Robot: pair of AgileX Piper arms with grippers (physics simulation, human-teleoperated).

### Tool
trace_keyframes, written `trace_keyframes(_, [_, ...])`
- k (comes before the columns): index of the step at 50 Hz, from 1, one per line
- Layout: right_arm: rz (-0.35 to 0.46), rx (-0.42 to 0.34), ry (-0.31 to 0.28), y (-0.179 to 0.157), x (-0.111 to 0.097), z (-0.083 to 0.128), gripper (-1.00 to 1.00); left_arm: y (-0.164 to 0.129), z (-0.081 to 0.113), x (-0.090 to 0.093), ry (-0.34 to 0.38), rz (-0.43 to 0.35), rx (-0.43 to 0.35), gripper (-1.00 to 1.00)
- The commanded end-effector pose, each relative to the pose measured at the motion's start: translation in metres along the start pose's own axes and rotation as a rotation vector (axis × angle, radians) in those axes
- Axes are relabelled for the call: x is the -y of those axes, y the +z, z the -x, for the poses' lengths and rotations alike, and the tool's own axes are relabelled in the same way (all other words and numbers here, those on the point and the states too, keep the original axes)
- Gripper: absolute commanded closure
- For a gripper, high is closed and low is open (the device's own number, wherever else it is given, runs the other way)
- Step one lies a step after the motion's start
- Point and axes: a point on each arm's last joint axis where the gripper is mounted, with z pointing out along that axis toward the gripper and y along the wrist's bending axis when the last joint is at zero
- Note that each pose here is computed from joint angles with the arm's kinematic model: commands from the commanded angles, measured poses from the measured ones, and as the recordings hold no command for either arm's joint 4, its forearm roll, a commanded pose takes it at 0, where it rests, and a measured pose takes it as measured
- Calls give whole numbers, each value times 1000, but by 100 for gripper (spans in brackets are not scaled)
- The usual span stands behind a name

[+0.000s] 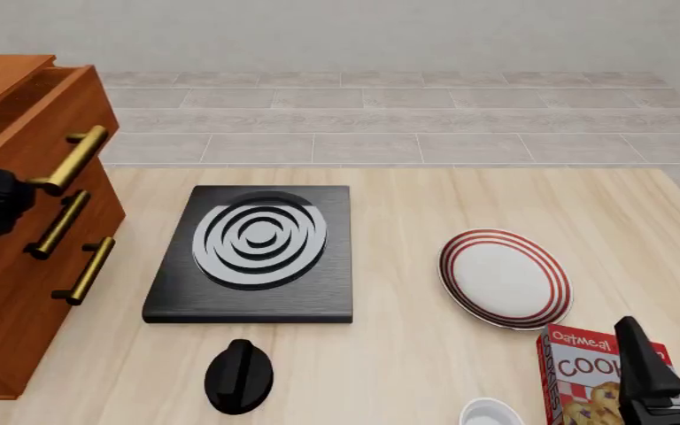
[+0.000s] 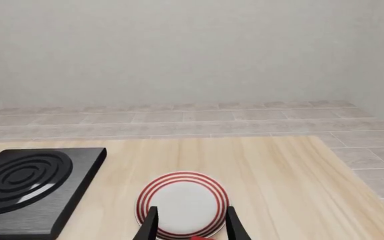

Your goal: Pick the akita bowl in the top layer of the wooden cabinet and place it on the plate.

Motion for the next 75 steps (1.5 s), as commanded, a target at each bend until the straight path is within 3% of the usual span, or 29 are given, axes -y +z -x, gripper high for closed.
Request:
trace_keyframes(1, [-1, 1, 3, 0, 0, 0, -100, 23, -7, 16, 9, -96, -85, -100])
trace_keyframes(75, [-2, 0, 11, 0, 0, 0, -100, 39, -5, 58, 59, -243, -121, -100])
